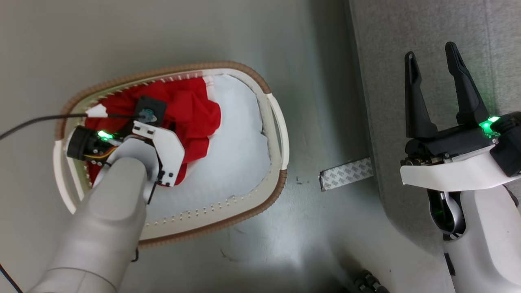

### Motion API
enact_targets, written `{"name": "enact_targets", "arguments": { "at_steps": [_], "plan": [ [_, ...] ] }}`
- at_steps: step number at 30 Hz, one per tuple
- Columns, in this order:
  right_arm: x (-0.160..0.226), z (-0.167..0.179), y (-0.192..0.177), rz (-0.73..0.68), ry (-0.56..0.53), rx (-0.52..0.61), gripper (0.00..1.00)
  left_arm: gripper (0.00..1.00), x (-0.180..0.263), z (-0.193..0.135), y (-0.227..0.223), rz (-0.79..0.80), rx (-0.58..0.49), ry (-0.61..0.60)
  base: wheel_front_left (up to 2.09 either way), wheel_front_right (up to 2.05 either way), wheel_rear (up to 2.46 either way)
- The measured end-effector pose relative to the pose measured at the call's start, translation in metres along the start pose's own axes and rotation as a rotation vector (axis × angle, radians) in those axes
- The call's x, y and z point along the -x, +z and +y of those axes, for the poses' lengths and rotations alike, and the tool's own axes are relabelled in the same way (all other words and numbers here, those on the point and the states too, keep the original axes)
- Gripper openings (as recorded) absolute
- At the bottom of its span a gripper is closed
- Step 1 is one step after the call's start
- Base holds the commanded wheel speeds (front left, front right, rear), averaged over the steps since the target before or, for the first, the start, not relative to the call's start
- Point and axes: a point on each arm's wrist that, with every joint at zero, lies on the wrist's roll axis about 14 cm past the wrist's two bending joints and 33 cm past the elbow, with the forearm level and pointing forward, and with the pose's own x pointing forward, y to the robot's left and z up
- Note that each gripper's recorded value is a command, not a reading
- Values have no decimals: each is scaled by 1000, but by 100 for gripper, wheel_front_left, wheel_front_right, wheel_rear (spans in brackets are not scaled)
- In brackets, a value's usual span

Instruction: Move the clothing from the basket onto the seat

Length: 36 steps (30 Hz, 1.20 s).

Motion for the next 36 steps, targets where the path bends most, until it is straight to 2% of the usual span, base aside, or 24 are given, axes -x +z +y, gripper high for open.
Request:
{"name": "enact_targets", "arguments": {
  "at_steps": [7, 8, 9, 10, 11, 23, 36],
  "plan": [
    [-3, -4, -21, 40, -7, 4, 100, 100, -19, -7, -18, 30, 15, -19, 0, 0, 0],
    [-3, -4, -21, 40, -7, 3, 100, 91, -20, -8, -19, 32, 14, -21, 0, 0, 0],
    [-3, -4, -21, 40, -8, 0, 100, 45, -20, -8, -20, 33, 14, -21, 0, 0, 0],
    [-4, -4, -21, 39, -9, -2, 100, 5, -21, -8, -20, 32, 15, -22, 0, 0, 0],
    [-4, -4, -21, 38, -10, -5, 100, 0, -20, -8, -20, 32, 16, -24, 0, 0, 0],
    [3, -1, 2, 1, -18, -25, 100, 0, 18, -8, 18, -101, 45, -14, 0, 0, 0],
    [57, 15, 52, -60, -6, -59, 100, 0, 132, 15, 74, -323, 114, 100, 0, 0, 0]
  ]
}}
